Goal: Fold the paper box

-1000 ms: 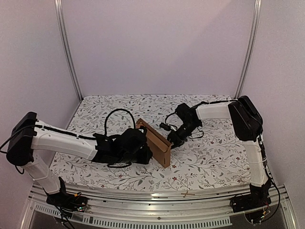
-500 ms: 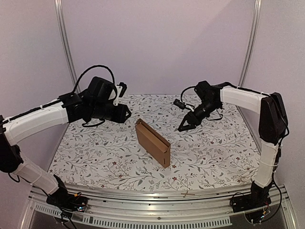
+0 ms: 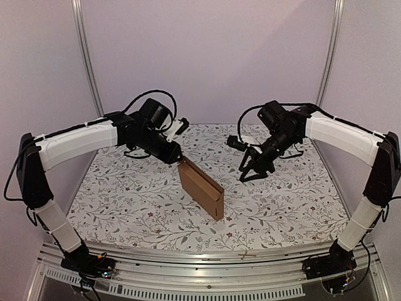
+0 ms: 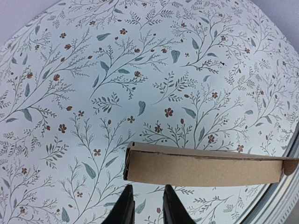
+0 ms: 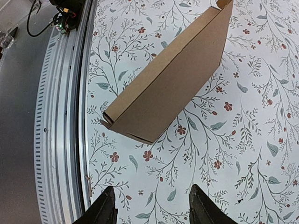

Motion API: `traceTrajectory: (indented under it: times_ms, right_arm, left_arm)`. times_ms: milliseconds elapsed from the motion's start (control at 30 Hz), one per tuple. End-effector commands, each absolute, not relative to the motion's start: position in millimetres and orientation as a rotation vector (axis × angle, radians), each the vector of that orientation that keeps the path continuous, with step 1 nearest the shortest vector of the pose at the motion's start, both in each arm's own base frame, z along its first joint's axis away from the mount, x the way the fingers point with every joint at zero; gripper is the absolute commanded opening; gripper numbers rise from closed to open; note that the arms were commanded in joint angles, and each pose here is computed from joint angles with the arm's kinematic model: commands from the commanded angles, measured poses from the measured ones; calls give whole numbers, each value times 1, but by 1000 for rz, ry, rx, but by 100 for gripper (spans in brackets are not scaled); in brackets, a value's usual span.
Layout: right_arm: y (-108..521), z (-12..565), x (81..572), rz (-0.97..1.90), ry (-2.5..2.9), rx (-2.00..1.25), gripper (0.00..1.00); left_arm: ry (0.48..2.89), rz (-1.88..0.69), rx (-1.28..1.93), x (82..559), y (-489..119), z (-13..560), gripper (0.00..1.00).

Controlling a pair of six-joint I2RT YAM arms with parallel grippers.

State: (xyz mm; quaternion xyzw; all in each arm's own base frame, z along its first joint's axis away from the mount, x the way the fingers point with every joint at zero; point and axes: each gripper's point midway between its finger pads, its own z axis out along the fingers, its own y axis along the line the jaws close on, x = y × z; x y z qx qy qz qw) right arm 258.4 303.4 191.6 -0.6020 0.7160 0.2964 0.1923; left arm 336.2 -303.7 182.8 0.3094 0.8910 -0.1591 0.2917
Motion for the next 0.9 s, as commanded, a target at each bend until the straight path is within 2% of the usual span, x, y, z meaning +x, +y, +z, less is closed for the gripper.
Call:
traceTrajectory:
  times_ms: [0, 367, 867]
  right_arm:
    - [302, 178, 256, 735, 2026, -1746, 52]
    - [320, 170, 240, 680, 1980, -1848, 53]
    - [336, 164, 234, 691, 1985, -1876, 53]
  left_arm:
    - [2374, -429, 892, 335, -307, 184, 25]
    - [2399, -315, 917, 350, -303, 165, 25]
    - [2413, -305, 929, 363, -304, 152, 14]
